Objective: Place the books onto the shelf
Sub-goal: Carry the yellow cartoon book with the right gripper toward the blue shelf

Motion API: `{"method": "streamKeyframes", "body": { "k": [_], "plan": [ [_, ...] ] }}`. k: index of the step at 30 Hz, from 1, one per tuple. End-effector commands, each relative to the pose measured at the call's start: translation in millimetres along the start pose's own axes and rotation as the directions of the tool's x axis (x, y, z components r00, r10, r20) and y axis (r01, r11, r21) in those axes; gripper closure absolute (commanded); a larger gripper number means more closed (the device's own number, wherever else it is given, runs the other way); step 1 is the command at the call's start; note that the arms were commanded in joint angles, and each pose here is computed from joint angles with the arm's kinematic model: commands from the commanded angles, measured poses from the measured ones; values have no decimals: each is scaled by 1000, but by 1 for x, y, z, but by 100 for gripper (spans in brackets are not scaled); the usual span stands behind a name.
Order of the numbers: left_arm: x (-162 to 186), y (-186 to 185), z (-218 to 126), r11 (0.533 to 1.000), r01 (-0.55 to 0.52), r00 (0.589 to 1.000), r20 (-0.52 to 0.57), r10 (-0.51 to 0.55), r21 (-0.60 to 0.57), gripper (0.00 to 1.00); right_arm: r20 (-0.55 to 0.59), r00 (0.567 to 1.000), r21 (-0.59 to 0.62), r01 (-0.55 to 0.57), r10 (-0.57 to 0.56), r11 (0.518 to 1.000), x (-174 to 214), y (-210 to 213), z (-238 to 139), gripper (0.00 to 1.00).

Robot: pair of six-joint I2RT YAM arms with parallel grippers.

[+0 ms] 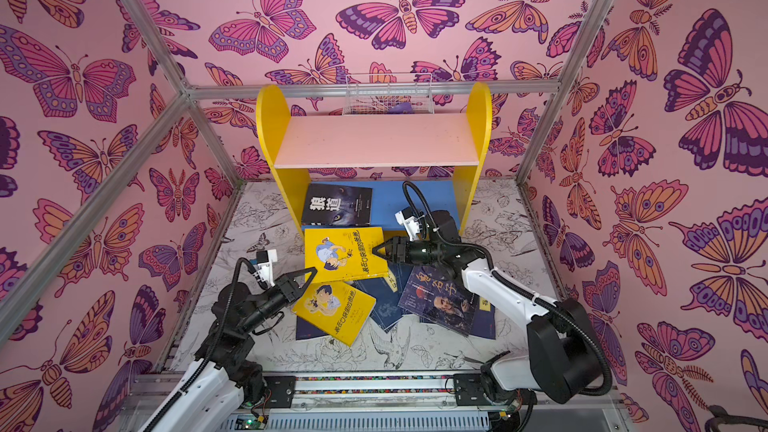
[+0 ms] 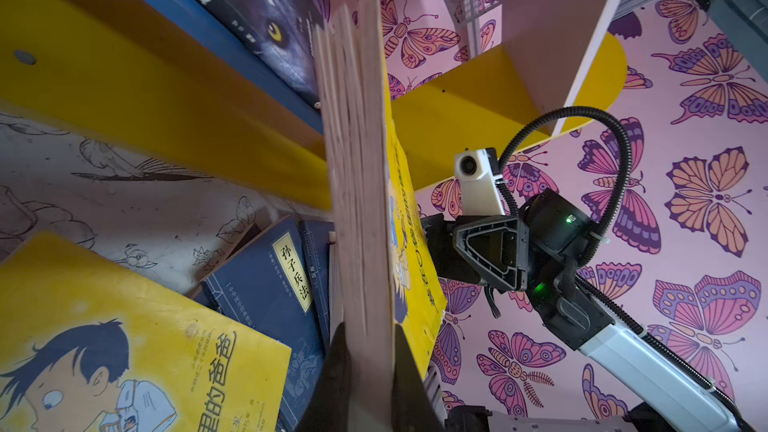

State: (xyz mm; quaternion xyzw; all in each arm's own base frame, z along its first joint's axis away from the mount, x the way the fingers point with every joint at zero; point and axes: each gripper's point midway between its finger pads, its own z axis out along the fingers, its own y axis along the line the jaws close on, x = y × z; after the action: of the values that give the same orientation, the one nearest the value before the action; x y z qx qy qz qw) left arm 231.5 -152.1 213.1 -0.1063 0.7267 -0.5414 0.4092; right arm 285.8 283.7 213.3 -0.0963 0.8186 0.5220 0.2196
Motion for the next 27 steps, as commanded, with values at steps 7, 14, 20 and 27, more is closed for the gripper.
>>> {"method": "streamKeyframes", "body": {
  "k": [7,14,20,27],
  "plan": [
    [-16,-47,-19,971,-173,980,129,152,166,100,12,999,-7,33,-33,999,7,3,-13,31],
    [-28,-53,-23,961,-230,960,201,198,155,100,-37,998,-222,37,-47,974,14,40,-16,42],
    [-35,-51,-26,955,-267,941,250,230,126,100,-60,996,-332,43,-66,942,14,62,-20,52],
    [-39,-53,-26,950,-284,930,275,242,126,100,-54,997,-380,32,-57,924,8,75,-19,56]
  ]
}}
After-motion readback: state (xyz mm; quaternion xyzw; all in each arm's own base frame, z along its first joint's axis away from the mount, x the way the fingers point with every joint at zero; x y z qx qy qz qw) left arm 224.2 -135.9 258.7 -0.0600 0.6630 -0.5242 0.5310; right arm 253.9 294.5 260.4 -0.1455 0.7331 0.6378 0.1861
